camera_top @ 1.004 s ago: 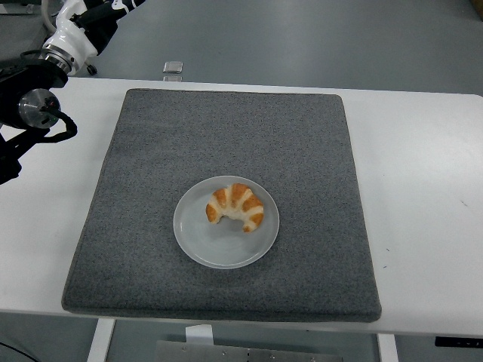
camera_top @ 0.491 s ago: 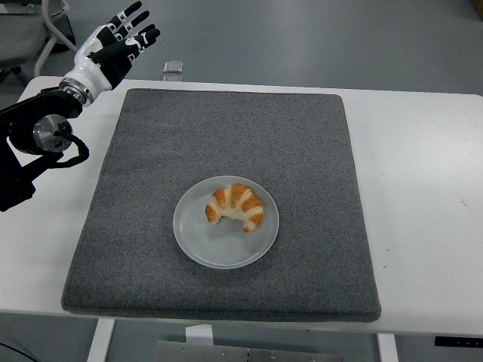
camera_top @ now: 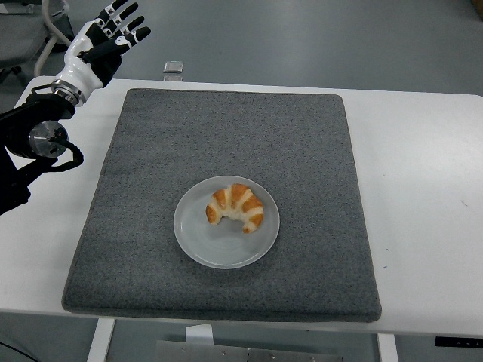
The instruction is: Place the bread on the plate
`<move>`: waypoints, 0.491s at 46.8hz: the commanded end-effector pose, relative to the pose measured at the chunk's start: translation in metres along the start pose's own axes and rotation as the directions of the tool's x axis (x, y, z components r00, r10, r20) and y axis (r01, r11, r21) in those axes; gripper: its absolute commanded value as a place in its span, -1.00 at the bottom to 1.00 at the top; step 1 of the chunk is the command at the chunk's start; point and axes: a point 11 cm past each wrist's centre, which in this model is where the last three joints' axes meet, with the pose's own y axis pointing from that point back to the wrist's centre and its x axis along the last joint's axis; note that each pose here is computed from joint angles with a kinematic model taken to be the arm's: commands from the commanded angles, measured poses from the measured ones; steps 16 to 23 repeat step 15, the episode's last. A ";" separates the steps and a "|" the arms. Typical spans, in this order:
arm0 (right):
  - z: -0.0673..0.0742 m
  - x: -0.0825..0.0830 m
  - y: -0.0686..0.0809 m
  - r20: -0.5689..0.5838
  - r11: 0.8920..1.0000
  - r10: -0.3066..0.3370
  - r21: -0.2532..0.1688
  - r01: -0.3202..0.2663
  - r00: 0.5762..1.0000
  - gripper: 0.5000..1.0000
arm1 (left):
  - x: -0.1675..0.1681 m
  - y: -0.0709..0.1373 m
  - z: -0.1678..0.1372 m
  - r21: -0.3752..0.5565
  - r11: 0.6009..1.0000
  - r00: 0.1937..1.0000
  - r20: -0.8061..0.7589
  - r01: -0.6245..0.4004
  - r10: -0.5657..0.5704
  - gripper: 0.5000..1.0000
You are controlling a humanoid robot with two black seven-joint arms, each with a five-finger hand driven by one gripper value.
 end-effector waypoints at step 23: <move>0.000 0.000 0.000 -0.009 1.000 0.000 0.001 0.000 1.000 0.72 | 0.006 0.004 -0.009 0.014 1.000 1.000 -0.011 -0.025 0.025 0.95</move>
